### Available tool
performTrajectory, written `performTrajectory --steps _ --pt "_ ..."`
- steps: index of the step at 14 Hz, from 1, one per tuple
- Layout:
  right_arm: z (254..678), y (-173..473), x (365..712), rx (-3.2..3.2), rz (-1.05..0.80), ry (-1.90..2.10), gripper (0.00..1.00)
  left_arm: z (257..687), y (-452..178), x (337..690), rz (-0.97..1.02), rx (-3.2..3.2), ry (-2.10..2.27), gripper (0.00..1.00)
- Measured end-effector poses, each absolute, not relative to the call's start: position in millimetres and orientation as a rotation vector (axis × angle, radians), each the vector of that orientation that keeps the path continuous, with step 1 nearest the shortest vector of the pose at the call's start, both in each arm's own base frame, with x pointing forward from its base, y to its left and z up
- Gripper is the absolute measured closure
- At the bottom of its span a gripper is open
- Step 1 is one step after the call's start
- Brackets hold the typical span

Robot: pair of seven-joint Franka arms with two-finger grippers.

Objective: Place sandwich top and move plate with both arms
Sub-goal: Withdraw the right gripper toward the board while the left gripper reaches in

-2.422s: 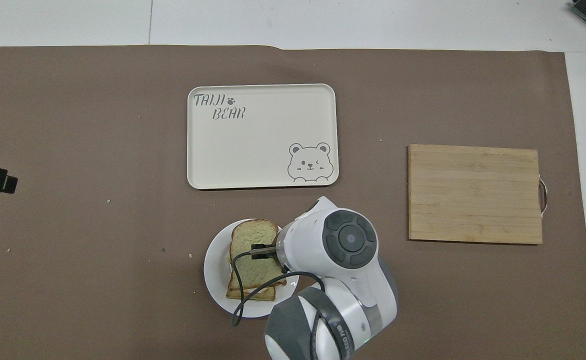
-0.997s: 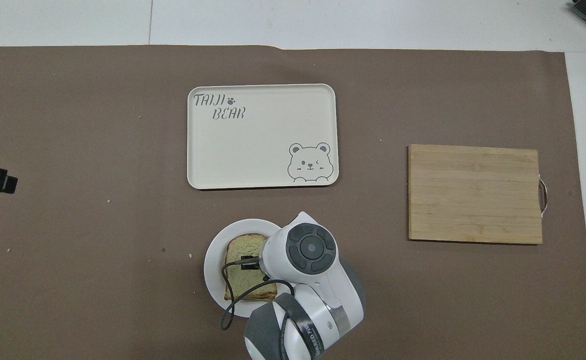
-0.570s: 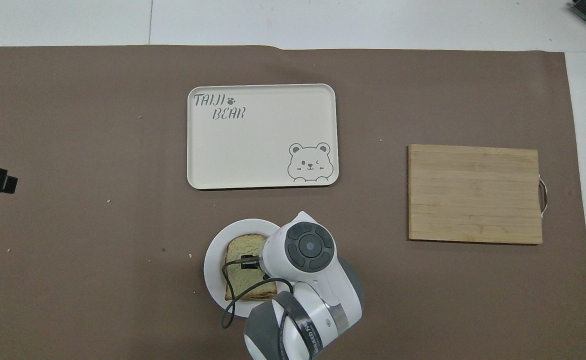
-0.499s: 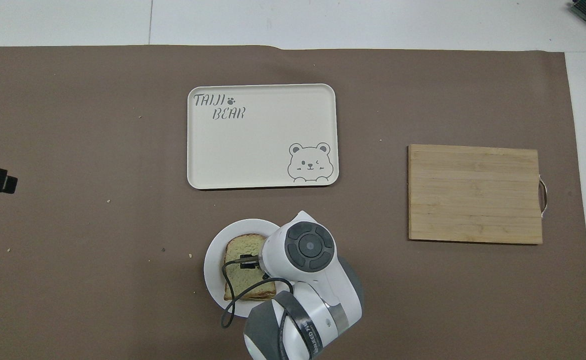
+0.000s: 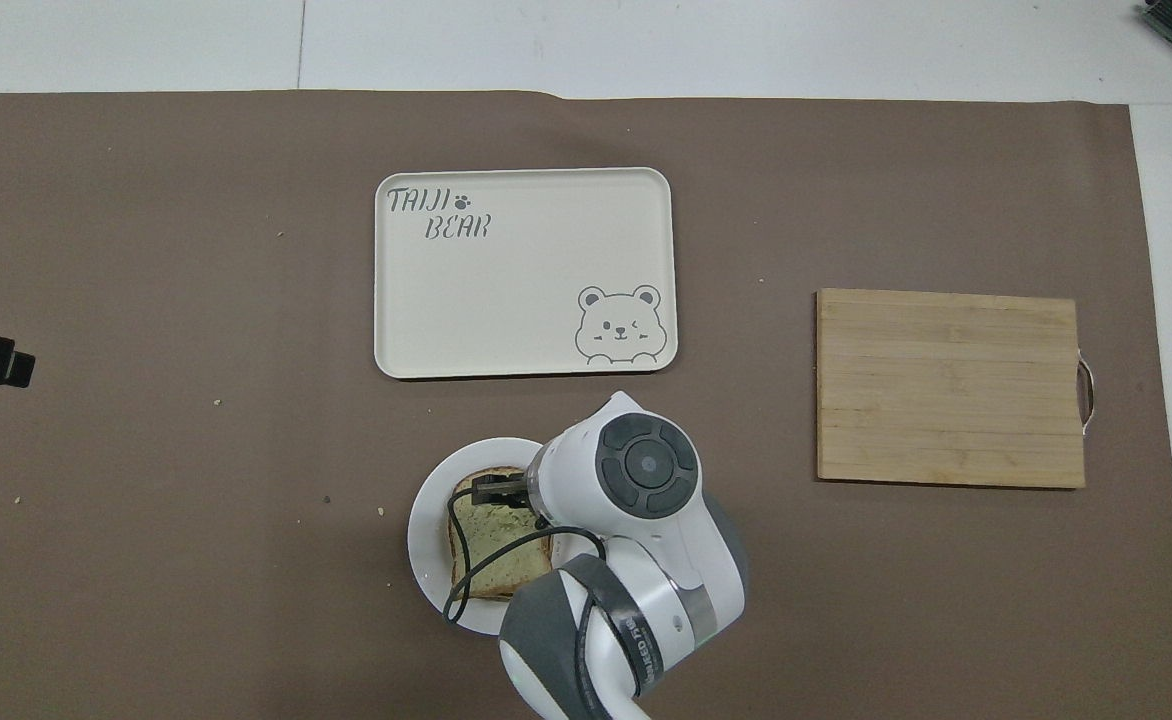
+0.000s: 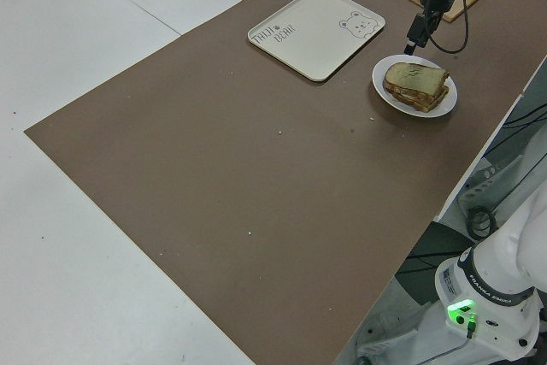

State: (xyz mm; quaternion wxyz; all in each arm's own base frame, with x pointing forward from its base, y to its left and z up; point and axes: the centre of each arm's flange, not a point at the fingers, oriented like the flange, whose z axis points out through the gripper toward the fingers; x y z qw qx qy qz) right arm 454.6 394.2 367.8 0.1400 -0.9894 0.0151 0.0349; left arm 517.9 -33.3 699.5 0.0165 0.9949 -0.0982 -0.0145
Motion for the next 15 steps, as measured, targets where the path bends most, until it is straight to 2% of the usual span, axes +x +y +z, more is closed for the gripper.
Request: performTrajectory --steps 8,15 --pt "433.7 320.7 503.9 -2.791 0.023 0.217 0.00 699.6 -33.3 517.8 -0.045 3.093 -0.305 0.00" --pt "468.8 266.0 522.6 -2.840 0.137 0.140 0.00 699.6 -33.1 517.8 -0.045 3.093 -0.304 0.00"
